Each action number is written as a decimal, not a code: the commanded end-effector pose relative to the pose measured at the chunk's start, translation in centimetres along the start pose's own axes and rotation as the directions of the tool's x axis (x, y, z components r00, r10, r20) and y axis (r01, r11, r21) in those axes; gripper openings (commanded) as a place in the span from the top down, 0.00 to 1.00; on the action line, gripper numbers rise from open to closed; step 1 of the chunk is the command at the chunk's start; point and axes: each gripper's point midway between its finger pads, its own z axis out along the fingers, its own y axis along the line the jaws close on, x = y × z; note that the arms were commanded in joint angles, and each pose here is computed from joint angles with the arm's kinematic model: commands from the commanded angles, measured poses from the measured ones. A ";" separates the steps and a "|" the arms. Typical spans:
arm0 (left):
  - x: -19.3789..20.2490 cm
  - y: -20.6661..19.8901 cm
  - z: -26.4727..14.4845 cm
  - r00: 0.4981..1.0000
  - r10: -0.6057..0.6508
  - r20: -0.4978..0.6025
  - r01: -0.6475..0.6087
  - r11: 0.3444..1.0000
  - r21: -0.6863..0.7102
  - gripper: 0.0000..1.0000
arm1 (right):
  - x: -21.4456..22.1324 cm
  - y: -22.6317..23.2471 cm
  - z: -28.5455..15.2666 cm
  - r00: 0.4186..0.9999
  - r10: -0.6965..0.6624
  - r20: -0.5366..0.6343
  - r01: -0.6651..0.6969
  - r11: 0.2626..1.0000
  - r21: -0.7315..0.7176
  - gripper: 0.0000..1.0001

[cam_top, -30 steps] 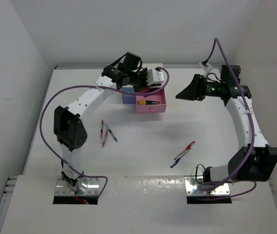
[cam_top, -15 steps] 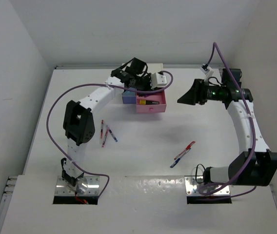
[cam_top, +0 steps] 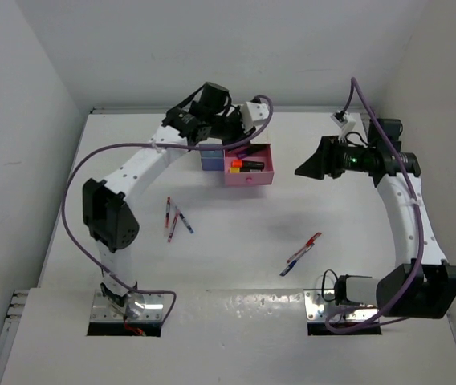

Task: Sort the stationery into containers
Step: Place the stationery into the container, then close the drawer, then open the drawer

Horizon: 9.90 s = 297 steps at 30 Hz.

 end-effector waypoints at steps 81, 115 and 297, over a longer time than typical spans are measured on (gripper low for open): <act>6.9 3.6 1.3 0.990 0.120 -0.072 -0.140 0.860 -0.491 0.61 | 0.7 -4.5 0.4 0.999 -0.032 0.035 0.024 0.981 0.191 0.36; 9.5 -2.0 -5.0 0.725 0.508 -0.466 -0.547 0.012 -0.837 0.59 | -12.8 -6.3 15.3 0.982 -0.121 0.146 0.079 0.960 0.268 0.32; 15.4 5.2 6.5 0.799 0.400 -0.449 -0.503 0.036 -0.864 0.60 | -7.8 -8.3 21.4 0.997 -0.072 -0.026 0.076 0.975 0.208 0.30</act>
